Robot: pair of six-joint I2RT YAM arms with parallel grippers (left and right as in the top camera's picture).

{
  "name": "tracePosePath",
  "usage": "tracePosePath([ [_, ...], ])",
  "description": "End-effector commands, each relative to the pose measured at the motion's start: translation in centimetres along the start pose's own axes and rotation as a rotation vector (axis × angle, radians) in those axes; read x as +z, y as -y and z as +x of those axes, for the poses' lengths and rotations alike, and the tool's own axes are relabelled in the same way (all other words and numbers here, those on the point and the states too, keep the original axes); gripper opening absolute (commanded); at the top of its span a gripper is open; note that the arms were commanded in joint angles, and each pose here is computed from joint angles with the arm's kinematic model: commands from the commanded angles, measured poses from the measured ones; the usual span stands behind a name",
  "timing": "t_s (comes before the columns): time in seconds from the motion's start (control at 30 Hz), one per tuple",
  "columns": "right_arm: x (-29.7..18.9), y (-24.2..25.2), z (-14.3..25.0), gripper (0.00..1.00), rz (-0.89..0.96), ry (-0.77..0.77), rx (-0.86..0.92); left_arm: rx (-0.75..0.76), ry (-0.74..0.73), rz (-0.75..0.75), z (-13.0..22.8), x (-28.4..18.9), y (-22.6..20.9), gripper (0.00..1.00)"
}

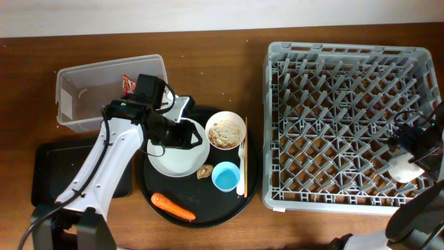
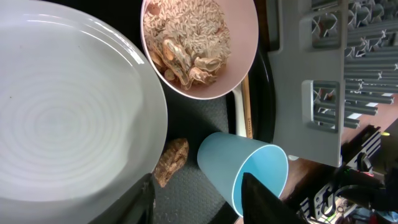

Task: Sort waste into correct bins and load items into the dishwasher rack
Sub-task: 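Grasp the blue cup with left gripper and lift it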

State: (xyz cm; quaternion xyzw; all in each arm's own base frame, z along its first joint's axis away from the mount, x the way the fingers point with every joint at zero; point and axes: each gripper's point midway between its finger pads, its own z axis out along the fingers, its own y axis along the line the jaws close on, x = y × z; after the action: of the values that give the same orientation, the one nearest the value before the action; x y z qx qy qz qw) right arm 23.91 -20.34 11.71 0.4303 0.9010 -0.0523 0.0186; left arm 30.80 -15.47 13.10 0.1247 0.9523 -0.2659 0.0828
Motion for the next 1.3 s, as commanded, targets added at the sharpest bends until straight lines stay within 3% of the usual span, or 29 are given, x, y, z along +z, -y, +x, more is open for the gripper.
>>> tracePosePath([
  [0.0,-3.9,-1.6,-1.3,0.98,-0.106,0.081,0.004,0.015,-0.002,-0.004,-0.1,0.0,-0.2,0.45],
  [0.07,-6.9,-3.4,-1.1,0.99,-0.208,0.115,-0.057,0.013,-0.005,0.000,0.0,0.0,-0.1,0.45],
  [0.2,-12.4,-9.0,2.8,0.98,-0.478,0.146,-0.347,0.014,-0.024,0.018,0.4,0.2,0.5,0.46],
  [0.47,-14.0,-13.6,11.0,0.98,-0.502,0.041,-0.686,0.117,-0.149,-0.016,3.8,3.0,3.2,0.47],
  [0.6,-14.3,-15.2,13.0,0.98,-0.511,0.025,-0.779,0.142,-0.194,-0.090,5.4,4.5,3.1,0.50],
  [0.93,-14.4,-16.0,14.7,0.98,-0.511,0.001,-0.841,0.153,-0.253,-0.095,7.6,8.2,2.8,0.52],
  [1.1,-14.4,-15.9,14.8,0.99,-0.509,-0.007,-0.841,0.159,-0.262,-0.091,7.6,8.8,2.9,0.05],
  [1.13,-14.4,-15.9,14.8,0.98,-0.509,-0.007,-0.841,0.162,-0.252,-0.089,7.2,8.7,3.1,0.01],
  [1.27,-14.3,-15.9,14.8,0.98,-0.508,-0.008,-0.840,0.163,-0.194,-0.059,4.4,6.3,4.8,0.00],
])
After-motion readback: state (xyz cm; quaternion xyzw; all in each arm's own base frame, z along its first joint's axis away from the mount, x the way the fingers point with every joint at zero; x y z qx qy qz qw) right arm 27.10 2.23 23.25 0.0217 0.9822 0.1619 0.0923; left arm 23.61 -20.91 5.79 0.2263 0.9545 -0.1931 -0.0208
